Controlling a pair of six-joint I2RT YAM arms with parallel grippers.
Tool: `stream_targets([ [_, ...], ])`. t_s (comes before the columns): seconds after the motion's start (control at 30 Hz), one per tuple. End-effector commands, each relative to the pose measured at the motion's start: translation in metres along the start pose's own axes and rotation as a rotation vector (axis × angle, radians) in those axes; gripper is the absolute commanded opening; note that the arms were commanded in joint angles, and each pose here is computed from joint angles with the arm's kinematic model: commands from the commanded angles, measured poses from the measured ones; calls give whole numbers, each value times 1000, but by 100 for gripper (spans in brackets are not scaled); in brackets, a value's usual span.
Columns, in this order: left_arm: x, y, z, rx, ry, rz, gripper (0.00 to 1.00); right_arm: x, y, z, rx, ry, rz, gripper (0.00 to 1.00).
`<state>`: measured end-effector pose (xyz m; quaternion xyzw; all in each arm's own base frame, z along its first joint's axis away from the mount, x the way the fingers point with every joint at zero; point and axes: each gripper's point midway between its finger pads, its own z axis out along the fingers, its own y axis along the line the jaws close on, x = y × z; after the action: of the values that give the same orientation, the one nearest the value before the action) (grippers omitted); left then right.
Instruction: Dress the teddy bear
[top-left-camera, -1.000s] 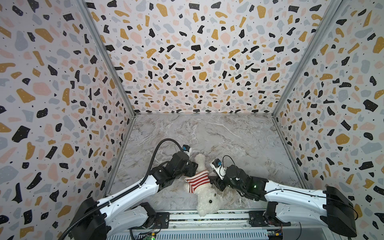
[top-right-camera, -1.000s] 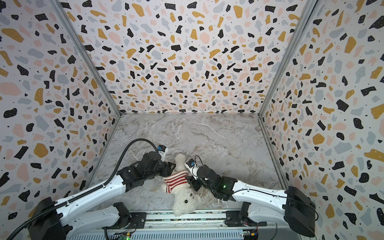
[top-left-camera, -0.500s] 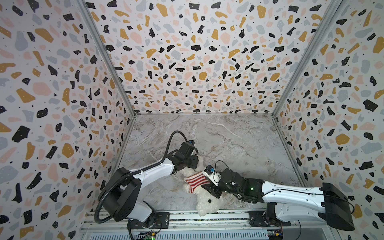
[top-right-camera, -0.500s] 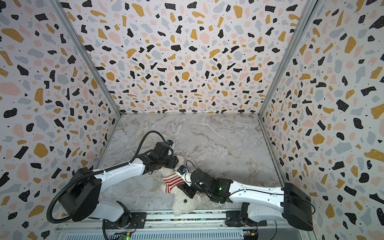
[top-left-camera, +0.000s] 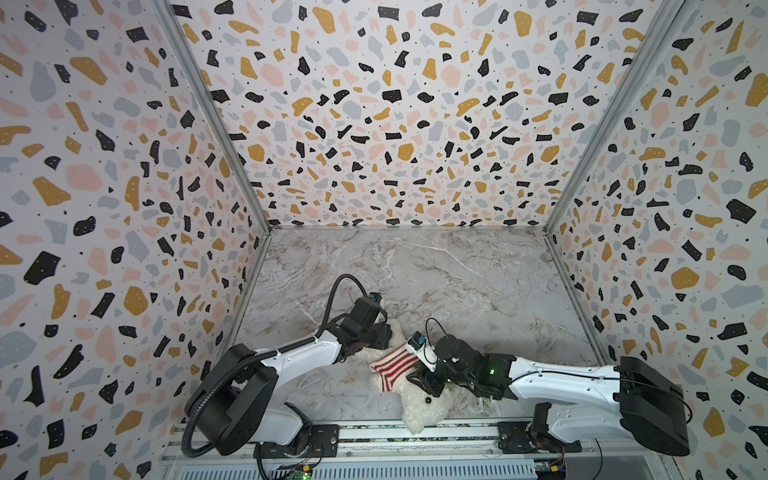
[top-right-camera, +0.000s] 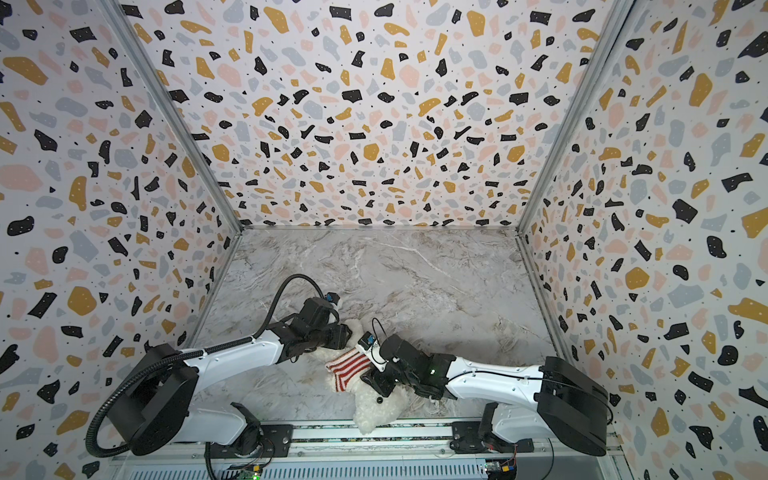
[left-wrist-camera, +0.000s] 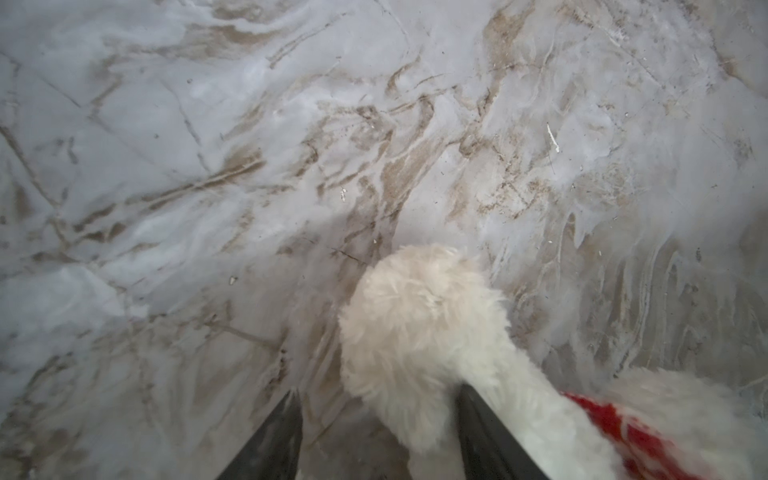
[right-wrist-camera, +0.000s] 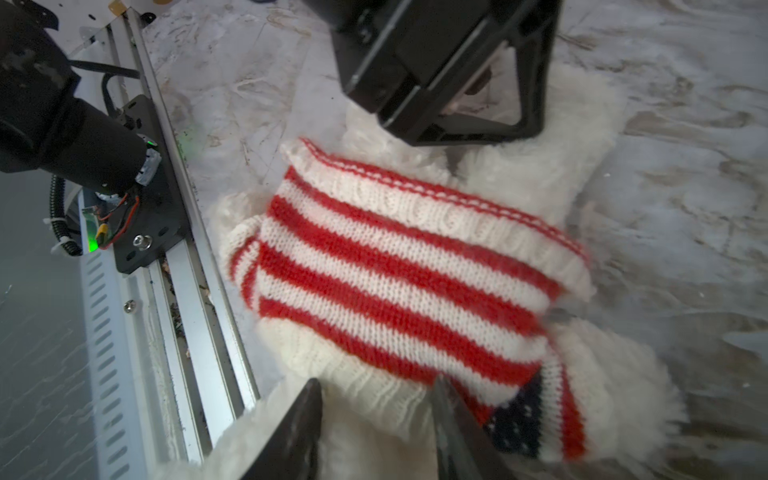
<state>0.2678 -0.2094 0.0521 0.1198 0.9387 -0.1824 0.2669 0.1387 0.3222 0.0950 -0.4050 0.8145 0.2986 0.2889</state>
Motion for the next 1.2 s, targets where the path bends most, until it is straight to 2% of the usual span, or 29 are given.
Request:
stream_targets([
  [0.0,12,-2,0,38,17,-35,61,9,-21,-3,44,26,33,44],
  [0.23,24,-1,-3,57,21,-52,61,9,-63,-5,135,22,78,43],
  [0.43,38,-1,-7,80,32,-83,60,-4,-70,-7,155,6,66,43],
  [0.63,51,-1,-16,98,36,-110,53,-16,-74,-25,212,-26,55,43],
  [0.87,51,-11,-32,145,-4,-151,50,-32,-43,-49,196,-50,25,43],
  [1.03,58,-16,-38,162,-6,-153,48,-18,-1,-50,101,-26,21,43],
  [1.17,63,-20,-40,165,1,-140,47,10,31,-43,16,38,34,41],
])
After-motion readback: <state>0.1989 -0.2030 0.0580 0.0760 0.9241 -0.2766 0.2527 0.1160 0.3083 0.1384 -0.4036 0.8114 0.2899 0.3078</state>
